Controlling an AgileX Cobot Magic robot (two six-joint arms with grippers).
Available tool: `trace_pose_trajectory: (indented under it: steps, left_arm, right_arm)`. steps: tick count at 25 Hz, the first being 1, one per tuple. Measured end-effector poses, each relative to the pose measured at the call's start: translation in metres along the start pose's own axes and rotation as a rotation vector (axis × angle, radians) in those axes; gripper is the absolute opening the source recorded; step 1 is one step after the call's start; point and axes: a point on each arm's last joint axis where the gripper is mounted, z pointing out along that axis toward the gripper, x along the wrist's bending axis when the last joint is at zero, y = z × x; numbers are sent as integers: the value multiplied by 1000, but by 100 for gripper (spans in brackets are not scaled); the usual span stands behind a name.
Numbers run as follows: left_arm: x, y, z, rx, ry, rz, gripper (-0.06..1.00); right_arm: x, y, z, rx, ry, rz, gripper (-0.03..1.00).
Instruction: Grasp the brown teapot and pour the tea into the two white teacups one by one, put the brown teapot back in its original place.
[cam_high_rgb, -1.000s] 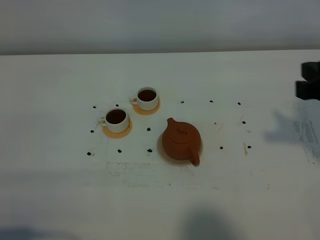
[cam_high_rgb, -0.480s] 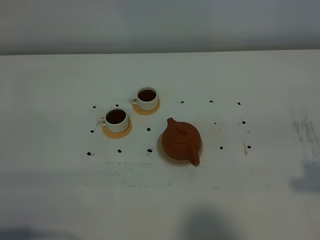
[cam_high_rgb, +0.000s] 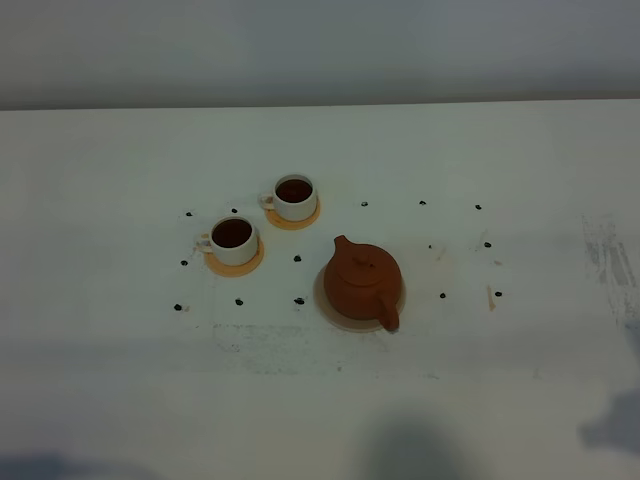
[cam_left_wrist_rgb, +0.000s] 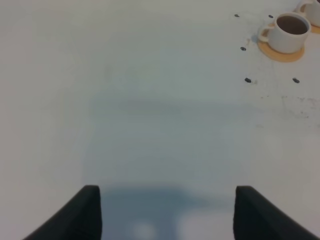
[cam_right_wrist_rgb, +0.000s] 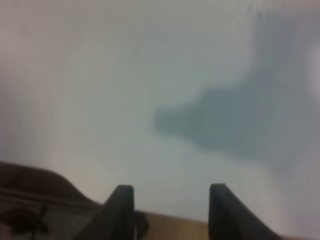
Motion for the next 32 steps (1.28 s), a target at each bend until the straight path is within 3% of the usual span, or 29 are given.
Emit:
trace_pose_trajectory:
  steps: [4, 7, 25, 32]
  left_arm:
    - [0, 0, 0, 0, 0, -1, 54]
    - [0, 0, 0, 0, 0, -1, 54]
    - [0, 0, 0, 0, 0, -1, 54]
    - [0, 0, 0, 0, 0, -1, 54]
  right_arm:
    - [1, -13, 4, 117, 5, 12, 28]
    - [2, -14, 4, 127, 18, 18, 25]
    - [1, -20, -16, -79, 33, 18, 20]
    - [-4, -26, -23, -125, 9, -45, 20]
